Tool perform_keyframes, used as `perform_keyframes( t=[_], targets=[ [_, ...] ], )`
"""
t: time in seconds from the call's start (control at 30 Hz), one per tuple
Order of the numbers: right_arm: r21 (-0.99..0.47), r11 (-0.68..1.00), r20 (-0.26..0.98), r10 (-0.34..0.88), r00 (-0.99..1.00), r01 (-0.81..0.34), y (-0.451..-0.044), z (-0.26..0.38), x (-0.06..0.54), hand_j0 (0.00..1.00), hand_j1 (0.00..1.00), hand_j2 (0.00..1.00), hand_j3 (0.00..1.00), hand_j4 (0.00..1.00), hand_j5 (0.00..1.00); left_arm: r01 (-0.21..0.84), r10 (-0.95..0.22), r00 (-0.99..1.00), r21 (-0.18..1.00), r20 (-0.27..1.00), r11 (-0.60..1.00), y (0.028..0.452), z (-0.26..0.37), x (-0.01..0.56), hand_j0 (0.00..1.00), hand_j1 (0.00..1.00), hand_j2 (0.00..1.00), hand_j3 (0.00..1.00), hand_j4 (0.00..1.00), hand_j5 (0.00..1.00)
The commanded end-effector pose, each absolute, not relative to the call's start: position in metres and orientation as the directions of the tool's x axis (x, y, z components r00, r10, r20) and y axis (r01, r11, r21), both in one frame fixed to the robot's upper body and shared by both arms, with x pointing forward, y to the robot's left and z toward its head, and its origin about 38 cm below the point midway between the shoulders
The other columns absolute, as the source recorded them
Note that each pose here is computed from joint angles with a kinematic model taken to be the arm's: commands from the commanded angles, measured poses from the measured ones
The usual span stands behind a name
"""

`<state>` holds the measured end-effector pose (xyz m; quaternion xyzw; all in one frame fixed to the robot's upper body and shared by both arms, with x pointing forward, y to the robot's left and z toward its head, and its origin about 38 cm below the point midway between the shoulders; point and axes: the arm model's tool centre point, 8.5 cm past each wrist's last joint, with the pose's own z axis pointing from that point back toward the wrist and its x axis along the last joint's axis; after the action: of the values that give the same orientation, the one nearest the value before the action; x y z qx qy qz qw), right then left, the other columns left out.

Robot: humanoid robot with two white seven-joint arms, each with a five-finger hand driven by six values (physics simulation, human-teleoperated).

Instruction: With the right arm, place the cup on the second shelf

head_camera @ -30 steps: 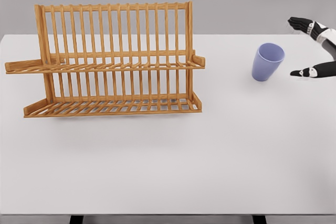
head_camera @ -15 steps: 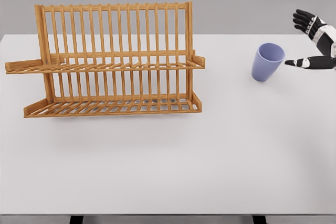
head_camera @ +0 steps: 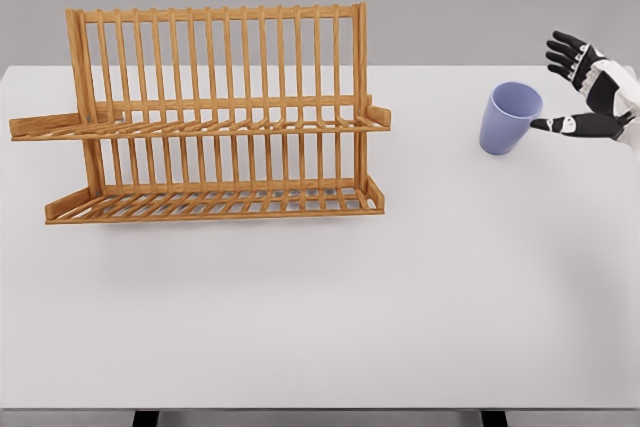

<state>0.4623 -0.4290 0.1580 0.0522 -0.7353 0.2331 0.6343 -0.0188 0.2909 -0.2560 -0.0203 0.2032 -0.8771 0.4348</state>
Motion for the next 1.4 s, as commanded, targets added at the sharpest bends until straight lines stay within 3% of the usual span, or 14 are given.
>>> perform_keyframes(
  t=[0.0, 1.37],
  targets=[
    [-0.262, 0.89, 0.962, 0.21, -0.174, -0.373, -0.429, 0.157, 0.462, 1.0, 1.0, 1.0, 1.0, 1.0, 1.0, 0.754, -0.771, -0.622, -0.375, -0.141, -0.539, 0.291, -0.256, -0.019, 1.0, 1.0, 1.0, 1.0, 1.0, 1.0],
    [-0.173, 0.915, 0.985, 0.152, -0.087, -0.364, -0.418, 0.117, 0.469, 1.0, 1.0, 1.0, 1.0, 1.0, 1.0, 0.754, -0.771, -0.622, -0.375, -0.141, -0.539, 0.291, -0.256, -0.019, 1.0, 1.0, 1.0, 1.0, 1.0, 1.0]
  ],
)
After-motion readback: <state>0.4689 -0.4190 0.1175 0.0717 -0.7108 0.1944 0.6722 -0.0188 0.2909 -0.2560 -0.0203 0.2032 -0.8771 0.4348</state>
